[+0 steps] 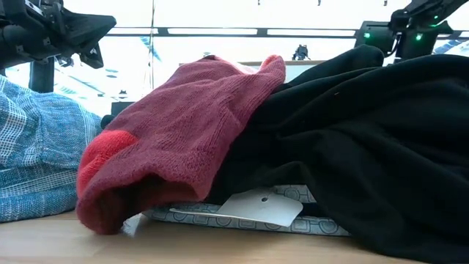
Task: Sort clothes
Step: Put the white pants into the white laundry bin, then put the blue polo into the white laundry bin
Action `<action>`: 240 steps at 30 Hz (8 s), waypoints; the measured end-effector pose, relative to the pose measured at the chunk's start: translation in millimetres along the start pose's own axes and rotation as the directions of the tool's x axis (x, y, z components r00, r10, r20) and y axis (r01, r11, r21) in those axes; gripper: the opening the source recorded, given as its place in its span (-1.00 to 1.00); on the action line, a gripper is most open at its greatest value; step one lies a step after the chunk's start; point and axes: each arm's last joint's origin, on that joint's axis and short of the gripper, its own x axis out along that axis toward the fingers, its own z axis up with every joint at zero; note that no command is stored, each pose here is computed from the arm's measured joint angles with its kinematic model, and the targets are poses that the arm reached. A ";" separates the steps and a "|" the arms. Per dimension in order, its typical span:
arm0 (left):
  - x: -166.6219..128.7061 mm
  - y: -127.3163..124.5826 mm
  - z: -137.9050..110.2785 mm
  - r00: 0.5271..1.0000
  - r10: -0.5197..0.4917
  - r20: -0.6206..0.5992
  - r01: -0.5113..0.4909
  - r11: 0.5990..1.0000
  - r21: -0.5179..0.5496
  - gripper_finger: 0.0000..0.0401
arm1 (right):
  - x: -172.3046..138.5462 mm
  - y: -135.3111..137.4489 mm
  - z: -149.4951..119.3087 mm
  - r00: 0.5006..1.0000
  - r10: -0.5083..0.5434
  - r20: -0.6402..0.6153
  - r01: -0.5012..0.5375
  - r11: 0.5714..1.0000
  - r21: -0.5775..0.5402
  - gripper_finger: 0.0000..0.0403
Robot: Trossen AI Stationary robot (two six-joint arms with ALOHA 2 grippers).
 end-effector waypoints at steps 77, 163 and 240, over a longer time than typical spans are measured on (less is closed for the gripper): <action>23.8 12.4 36.7 0.802 0.356 -0.479 -0.455 0.884 -0.105 -0.96 | -180.0 173.2 151.9 0.826 0.521 0.216 -0.256 0.686 -0.681 -0.35; 199.4 78.3 239.2 0.717 0.605 -0.347 -0.657 0.753 -0.044 -1.00 | -39.4 30.7 -103.1 0.615 0.786 0.068 -0.717 0.593 -0.367 -0.14; 220.4 22.7 169.5 0.284 0.489 -0.825 -0.541 0.792 0.283 -0.35 | -42.5 33.9 -105.0 0.581 0.813 0.029 -0.722 0.532 -0.443 -0.17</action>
